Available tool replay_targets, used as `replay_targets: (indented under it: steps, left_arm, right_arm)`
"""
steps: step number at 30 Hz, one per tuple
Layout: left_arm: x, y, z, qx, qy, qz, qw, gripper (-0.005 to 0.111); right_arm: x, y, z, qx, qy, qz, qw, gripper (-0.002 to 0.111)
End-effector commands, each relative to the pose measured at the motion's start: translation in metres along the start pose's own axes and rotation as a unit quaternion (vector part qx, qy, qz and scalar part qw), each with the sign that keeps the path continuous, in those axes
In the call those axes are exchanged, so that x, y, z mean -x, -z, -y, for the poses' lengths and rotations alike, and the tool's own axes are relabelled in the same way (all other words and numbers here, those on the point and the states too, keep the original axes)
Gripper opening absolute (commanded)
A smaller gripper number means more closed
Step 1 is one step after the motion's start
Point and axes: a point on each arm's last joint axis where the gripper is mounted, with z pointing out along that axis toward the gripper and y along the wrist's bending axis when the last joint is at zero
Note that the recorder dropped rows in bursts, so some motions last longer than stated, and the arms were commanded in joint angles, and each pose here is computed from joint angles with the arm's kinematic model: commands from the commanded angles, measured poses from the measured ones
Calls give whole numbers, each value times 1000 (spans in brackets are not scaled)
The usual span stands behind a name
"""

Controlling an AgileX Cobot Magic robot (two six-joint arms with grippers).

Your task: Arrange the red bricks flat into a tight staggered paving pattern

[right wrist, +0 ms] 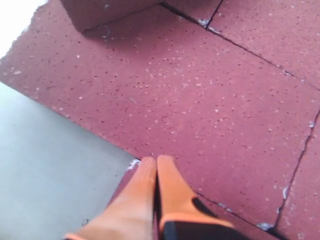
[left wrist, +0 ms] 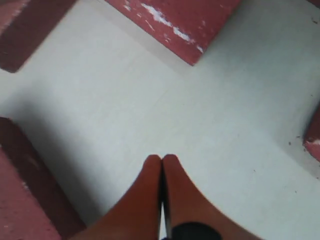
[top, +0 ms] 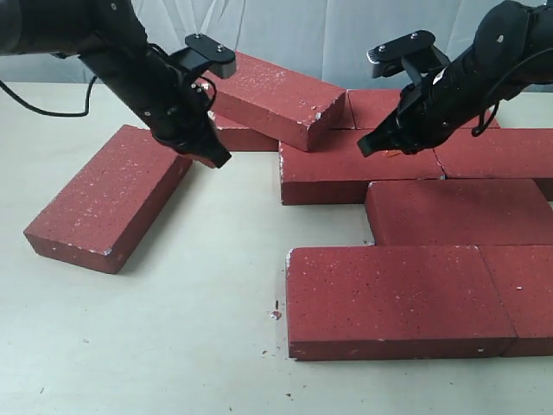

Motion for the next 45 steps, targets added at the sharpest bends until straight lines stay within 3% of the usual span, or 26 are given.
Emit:
replay_targets:
  steps: [1, 4, 8, 14, 18, 21, 24, 34, 39, 45]
  left_arm:
    - [-1, 20, -26, 55, 19, 44, 997, 0]
    - [-8, 32, -55, 101, 61, 68, 991, 0]
    - [-20, 45, -101, 173, 135, 104, 970, 0]
    - [-28, 40, -153, 183, 174, 78, 965, 0]
    - [-20, 29, -177, 172, 200, 61, 963, 0]
    - [-12, 18, -189, 161, 199, 51, 965, 0]
    - [1, 12, -200, 156, 206, 85, 962, 0]
    - [20, -20, -225, 142, 203, 117, 962, 0]
    - [30, -40, -230, 84, 235, 176, 952, 0]
    - [37, -64, -225, 68, 243, 201, 947, 0]
  right_arm:
    - [9, 3, -22, 46, 35, 26, 998, -1]
    - [13, 2, -34, 61, 89, 44, 993, -1]
    - [22, 2, -31, 34, 63, 86, 994, -1]
    - [41, 2, -23, 5, 24, 129, 991, -1]
    - [57, -8, -18, 15, 19, 78, 997, -1]
    - [67, -16, -7, -20, 1, 41, 999, -1]
    - [74, -27, 1, -47, -15, 10, 999, -1]
    - [87, -65, 8, -41, -14, -33, 999, -1]
    - [87, -73, 8, -39, -13, -38, 998, -1]
    - [88, -74, 9, -40, -13, -31, 999, -1]
